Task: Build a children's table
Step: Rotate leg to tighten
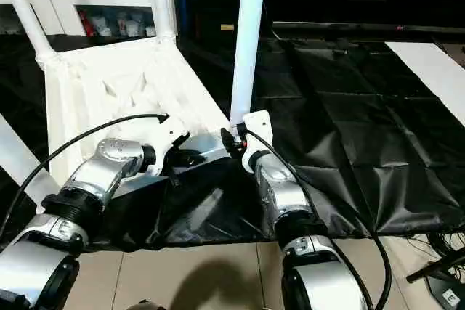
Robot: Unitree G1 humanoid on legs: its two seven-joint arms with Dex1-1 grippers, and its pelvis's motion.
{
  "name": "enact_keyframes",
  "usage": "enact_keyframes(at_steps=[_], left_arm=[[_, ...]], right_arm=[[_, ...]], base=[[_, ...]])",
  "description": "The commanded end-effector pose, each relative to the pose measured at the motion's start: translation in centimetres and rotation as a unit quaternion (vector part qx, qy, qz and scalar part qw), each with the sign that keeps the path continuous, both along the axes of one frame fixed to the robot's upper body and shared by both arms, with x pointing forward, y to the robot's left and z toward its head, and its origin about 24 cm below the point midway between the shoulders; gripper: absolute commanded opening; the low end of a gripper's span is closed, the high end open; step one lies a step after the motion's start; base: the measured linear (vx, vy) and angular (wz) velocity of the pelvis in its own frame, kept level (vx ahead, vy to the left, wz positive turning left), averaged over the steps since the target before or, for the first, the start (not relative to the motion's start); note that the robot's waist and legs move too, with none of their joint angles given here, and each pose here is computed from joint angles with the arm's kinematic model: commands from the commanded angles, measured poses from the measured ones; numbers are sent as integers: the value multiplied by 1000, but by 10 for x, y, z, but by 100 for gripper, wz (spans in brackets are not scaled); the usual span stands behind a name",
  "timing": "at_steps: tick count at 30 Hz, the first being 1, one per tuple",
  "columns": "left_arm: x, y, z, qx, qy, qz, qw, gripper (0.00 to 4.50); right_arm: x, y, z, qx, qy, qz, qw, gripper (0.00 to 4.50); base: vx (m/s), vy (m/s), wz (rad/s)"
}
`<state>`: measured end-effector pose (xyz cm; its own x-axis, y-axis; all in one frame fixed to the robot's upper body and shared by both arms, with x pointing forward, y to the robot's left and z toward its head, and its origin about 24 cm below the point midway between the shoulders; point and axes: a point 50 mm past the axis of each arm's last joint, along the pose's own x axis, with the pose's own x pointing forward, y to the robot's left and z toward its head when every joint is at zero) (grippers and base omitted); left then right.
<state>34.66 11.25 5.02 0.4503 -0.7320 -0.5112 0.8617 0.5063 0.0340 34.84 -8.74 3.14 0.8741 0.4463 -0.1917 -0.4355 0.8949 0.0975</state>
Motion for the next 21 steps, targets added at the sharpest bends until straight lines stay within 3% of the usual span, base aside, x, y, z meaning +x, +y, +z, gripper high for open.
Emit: enact_keyframes(at_steps=[1,4,7,11,13,19,21], left_arm=[[-3,-28,5,-47,-24,-26,998,0],[-6,-18,7,-54,-29,-62,996,0],[-11,0,8,-58,-13,-100,993,0],[-16,15,8,-57,0,-138,989,0],[-18,24,11,-66,9,-159,985,0],[-23,36,14,-51,28,-208,976,0],[-24,38,15,-48,31,-216,975,0]], right_arm=[[-15,58,14,39,-30,162,986,353],[-12,39,19,34,-42,197,979,373],[-10,13,26,20,-51,271,961,392],[-13,-2,29,-5,-35,352,935,392],[-16,-13,28,-36,-19,404,914,392],[-19,-26,28,-82,12,474,876,392],[-18,-28,28,-101,15,479,872,360]], base=[[0,0,0],[0,0,0],[0,0,0],[0,0,0],[0,0,0],[0,0,0],[0,0,0]])
